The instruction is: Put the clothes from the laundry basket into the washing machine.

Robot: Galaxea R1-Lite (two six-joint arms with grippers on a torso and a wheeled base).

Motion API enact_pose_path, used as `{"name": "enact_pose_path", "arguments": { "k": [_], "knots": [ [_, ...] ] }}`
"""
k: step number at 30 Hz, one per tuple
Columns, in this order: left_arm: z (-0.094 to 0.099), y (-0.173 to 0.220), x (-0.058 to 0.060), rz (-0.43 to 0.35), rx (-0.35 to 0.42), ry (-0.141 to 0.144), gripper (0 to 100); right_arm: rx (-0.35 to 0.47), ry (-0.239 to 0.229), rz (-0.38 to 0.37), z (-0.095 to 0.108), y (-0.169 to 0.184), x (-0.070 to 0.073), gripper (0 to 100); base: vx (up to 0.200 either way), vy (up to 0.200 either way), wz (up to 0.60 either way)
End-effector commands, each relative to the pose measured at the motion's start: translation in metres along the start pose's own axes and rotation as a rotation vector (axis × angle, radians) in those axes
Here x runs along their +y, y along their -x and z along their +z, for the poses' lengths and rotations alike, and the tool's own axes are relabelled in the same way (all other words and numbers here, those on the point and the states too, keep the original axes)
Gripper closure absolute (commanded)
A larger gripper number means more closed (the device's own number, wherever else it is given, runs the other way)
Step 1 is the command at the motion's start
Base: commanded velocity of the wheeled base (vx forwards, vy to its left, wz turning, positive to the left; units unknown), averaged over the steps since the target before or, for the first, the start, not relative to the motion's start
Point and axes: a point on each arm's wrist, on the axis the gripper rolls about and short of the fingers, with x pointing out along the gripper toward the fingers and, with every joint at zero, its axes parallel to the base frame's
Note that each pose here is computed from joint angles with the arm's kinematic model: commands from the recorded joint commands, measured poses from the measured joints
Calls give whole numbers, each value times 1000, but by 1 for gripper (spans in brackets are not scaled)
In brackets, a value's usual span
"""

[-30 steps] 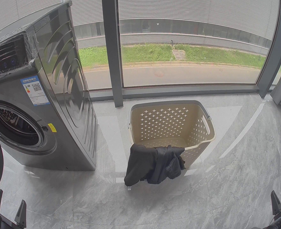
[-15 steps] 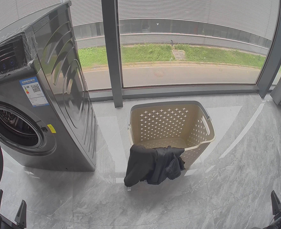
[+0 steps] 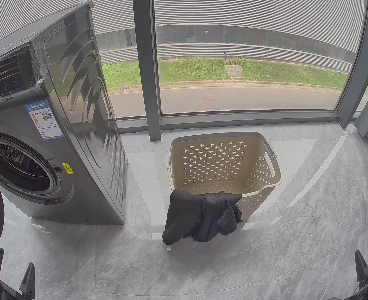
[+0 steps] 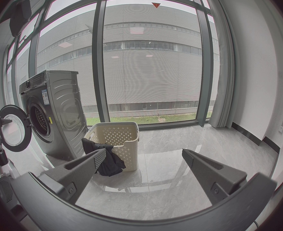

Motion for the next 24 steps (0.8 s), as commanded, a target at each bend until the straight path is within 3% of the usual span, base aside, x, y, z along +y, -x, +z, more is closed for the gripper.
{"name": "enact_pose_path", "arguments": {
  "k": [1,6,21,24],
  "knots": [
    [-5,0,0,2,3,-1,0,11,0,1,-4,-1,0,0,0,-200,0],
    [-5,0,0,2,3,-4,0,11,0,-1,-4,-1,0,0,0,-200,0],
    [-5,0,0,2,3,-11,0,11,2,1,-4,-1,0,0,0,0,0],
    [-5,0,0,2,4,-11,0,9,0,1,-4,-1,0,0,0,-200,0]
  ]
}}
